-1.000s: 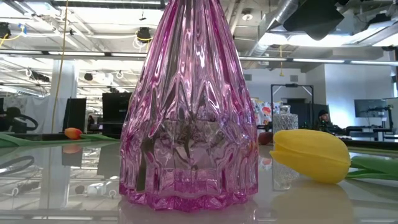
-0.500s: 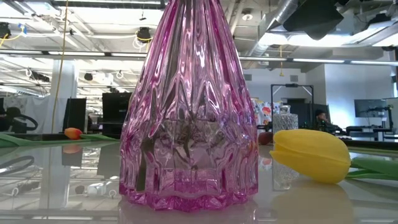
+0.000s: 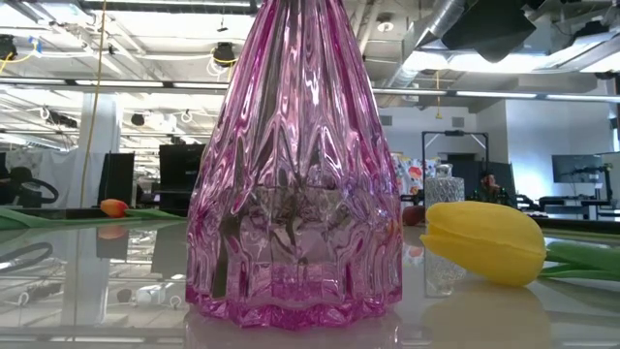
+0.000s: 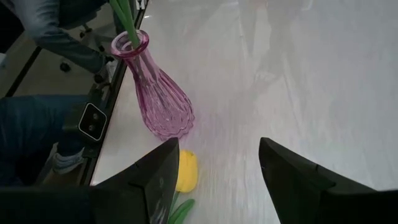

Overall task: Sort flowers into vase by color
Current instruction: Put the bottom dark red tulip into the pink vase, then put the dark red tulip into the pink vase

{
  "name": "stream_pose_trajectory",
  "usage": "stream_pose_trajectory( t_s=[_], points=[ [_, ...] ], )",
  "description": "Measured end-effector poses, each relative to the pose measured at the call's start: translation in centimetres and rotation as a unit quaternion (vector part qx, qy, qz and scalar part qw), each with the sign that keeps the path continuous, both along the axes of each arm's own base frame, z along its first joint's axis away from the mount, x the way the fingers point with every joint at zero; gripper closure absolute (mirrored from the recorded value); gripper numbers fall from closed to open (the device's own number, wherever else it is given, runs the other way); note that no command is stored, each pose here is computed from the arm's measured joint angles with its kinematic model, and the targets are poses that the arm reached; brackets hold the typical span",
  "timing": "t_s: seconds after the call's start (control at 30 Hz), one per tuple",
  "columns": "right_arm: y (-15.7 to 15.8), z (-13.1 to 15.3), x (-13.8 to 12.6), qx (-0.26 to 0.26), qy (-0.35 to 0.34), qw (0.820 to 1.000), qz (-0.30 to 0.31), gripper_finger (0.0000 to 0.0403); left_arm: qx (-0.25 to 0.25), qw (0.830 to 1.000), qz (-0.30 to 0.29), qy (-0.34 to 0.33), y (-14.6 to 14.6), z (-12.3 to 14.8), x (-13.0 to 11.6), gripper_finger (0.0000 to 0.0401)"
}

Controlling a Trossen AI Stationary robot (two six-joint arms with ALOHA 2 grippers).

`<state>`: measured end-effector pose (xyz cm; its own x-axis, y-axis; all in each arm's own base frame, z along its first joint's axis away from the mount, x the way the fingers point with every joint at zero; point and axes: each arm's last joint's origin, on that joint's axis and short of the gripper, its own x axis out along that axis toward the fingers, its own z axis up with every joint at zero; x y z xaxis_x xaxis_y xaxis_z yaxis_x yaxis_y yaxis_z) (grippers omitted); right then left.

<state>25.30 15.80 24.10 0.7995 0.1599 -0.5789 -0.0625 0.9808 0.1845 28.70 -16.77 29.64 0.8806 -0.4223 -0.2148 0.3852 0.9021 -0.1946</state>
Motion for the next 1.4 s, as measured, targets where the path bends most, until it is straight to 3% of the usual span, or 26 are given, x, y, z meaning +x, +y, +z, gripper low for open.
stream_pose_trajectory(
  t_s=[0.27, 0.53, 0.73, 1.03, 1.2, 1.4],
  points=[
    [0.0, 0.0, 0.0, -0.001, 0.002, 1.000, 0.000, 0.0155, 0.008, 1.000, -0.001, 0.014, -0.5, -1.8, 1.3, 0.0401],
    [0.0, 0.0, 0.0, -0.001, 0.002, 1.000, 0.001, 0.0155, 0.018, 1.000, -0.003, 0.006, -0.8, -1.7, 1.1, 0.0390],
    [0.0, 0.0, 0.0, -0.001, 0.002, 1.000, 0.001, 0.0155, 0.018, 1.000, -0.003, 0.018, -0.8, -1.9, 1.0, 0.0339],
    [0.0, -0.1, 0.0, -0.002, 0.004, 1.000, 0.001, 0.0155, 0.006, 0.998, -0.041, 0.054, -0.9, -2.4, 0.7, 0.0228],
    [0.0, -0.1, -0.1, -0.003, 0.006, 1.000, 0.001, 0.0155, 0.006, 0.993, -0.038, 0.114, -0.5, -3.1, 0.5, 0.0180],
    [-0.9, -0.1, 0.3, -0.006, 0.013, 1.000, -0.013, 0.0155, 0.062, 0.975, -0.016, 0.211, 0.1, -1.6, 0.2, 0.0159]
  ],
)
